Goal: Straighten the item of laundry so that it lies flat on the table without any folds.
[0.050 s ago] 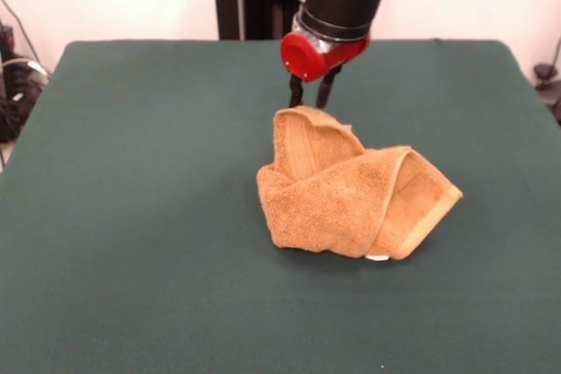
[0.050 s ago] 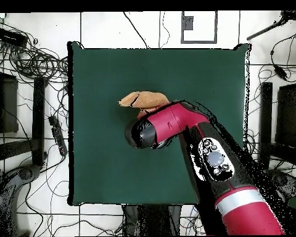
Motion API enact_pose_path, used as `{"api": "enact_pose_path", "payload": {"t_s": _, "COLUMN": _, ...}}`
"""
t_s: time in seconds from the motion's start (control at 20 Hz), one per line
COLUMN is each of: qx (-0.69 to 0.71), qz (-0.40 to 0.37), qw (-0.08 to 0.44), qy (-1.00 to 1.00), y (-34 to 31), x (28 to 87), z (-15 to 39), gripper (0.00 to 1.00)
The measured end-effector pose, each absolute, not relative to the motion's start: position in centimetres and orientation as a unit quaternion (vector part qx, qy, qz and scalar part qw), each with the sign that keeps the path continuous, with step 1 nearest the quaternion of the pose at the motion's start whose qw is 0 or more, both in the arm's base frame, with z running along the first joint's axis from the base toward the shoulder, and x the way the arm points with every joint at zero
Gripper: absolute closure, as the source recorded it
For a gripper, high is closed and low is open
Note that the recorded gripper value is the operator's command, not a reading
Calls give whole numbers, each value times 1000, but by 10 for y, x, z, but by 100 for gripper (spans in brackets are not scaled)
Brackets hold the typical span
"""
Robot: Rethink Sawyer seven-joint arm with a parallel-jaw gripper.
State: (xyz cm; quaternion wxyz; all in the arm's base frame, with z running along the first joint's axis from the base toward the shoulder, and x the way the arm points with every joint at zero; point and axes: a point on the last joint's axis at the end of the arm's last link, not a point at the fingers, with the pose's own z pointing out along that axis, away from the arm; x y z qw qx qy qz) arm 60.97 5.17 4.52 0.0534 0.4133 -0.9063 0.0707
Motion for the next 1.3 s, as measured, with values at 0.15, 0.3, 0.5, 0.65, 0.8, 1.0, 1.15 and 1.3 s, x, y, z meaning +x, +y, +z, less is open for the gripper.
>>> {"api": "enact_pose_path", "payload": {"t_s": 0.15, "qx": 416, "qz": 82, "qw": 50, "qy": -904, "y": 48, "x": 614, "z": 50, "gripper": 0}}
{"api": "enact_pose_path", "payload": {"t_s": 0.3, "qx": 418, "qz": 90, "qw": 48, "qy": -903, "y": 46, "x": 618, "z": 55, "gripper": 0}}
{"api": "enact_pose_path", "payload": {"t_s": 0.5, "qx": 417, "qz": 96, "qw": 44, "qy": -903, "y": 43, "x": 624, "z": 57, "gripper": 0}}
{"api": "enact_pose_path", "payload": {"t_s": 0.65, "qx": 418, "qz": 102, "qw": 40, "qy": -902, "y": 41, "x": 628, "z": 58, "gripper": 0}}
{"api": "enact_pose_path", "payload": {"t_s": 0.8, "qx": 421, "qz": 107, "qw": 38, "qy": -900, "y": 39, "x": 630, "z": 58, "gripper": 0}}
{"api": "enact_pose_path", "payload": {"t_s": 1.0, "qx": 423, "qz": 114, "qw": 35, "qy": -898, "y": 35, "x": 634, "z": 57, "gripper": 0}}
{"api": "enact_pose_path", "payload": {"t_s": 1.15, "qx": 422, "qz": 118, "qw": 32, "qy": -898, "y": 34, "x": 638, "z": 59, "gripper": 0}}
{"api": "enact_pose_path", "payload": {"t_s": 1.3, "qx": 421, "qz": 121, "qw": 29, "qy": -899, "y": 32, "x": 642, "z": 61, "gripper": 0}}
